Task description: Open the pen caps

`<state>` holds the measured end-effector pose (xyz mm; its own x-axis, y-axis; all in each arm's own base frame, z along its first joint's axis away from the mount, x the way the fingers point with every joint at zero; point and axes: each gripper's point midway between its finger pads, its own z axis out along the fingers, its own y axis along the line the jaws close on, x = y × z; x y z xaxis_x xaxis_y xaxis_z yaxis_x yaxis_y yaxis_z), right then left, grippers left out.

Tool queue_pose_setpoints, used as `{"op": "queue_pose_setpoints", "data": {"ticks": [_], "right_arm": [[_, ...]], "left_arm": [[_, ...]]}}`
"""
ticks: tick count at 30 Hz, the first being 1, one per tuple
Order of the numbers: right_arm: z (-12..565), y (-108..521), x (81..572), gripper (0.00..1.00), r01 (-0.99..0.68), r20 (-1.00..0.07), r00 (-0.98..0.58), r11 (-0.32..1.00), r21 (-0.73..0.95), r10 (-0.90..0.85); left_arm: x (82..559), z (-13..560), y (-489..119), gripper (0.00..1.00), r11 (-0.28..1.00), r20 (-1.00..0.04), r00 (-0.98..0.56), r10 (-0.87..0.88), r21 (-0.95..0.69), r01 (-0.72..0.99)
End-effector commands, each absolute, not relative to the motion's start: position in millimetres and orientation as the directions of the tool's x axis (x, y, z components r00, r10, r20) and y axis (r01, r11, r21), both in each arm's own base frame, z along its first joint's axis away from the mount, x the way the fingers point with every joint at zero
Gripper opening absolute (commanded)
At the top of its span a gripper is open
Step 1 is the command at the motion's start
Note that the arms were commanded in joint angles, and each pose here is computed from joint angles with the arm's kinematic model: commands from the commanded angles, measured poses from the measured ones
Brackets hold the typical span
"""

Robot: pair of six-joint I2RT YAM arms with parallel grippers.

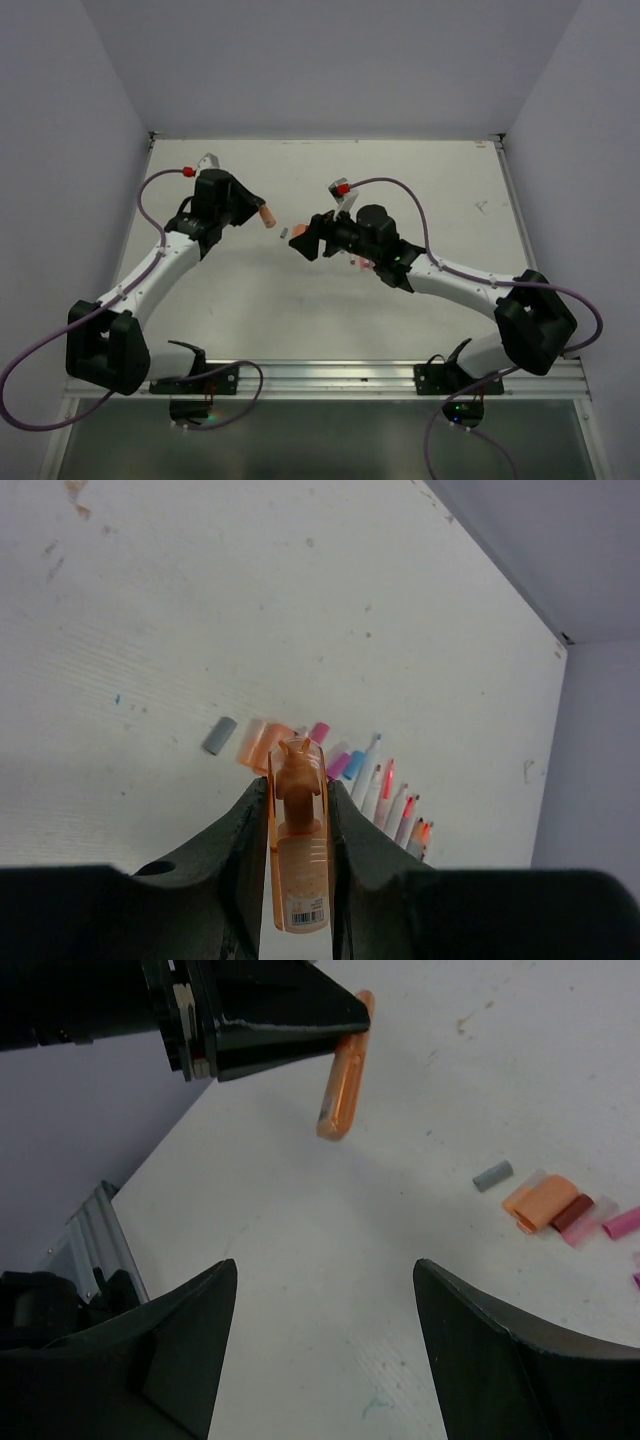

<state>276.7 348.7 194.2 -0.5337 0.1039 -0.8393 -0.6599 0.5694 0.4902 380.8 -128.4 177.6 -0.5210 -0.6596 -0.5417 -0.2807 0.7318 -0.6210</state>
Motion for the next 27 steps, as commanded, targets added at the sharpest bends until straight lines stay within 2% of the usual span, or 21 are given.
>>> {"op": "queue_pose_setpoints", "data": {"ticks": [1,9,13,27], "right_arm": [[244,373,294,0.74,-0.707,-0.89,-0.401,0.544,0.452,0.218],[252,394,304,0.51,-0.717,-0.904,-0.354,0.55,0.428,0.241],[253,402,305,0.44,-0.729,-0.903,-0.357,0.534,0.429,0.238],[252,412,315,0.43,-0.723,-0.906,-0.347,0.545,0.424,0.244]], "left_arm": [[376,213,-143,0.05,0.643,-0.51,-0.442,-0.738,-0.73,-0.23],[362,233,-155,0.05,0.612,-0.501,-0.418,-0.758,-0.769,-0.187],[359,238,-155,0.05,0.599,-0.498,-0.402,-0.769,-0.781,-0.178],[356,246,-157,0.05,0.591,-0.499,-0.39,-0.774,-0.79,-0.162]]}}
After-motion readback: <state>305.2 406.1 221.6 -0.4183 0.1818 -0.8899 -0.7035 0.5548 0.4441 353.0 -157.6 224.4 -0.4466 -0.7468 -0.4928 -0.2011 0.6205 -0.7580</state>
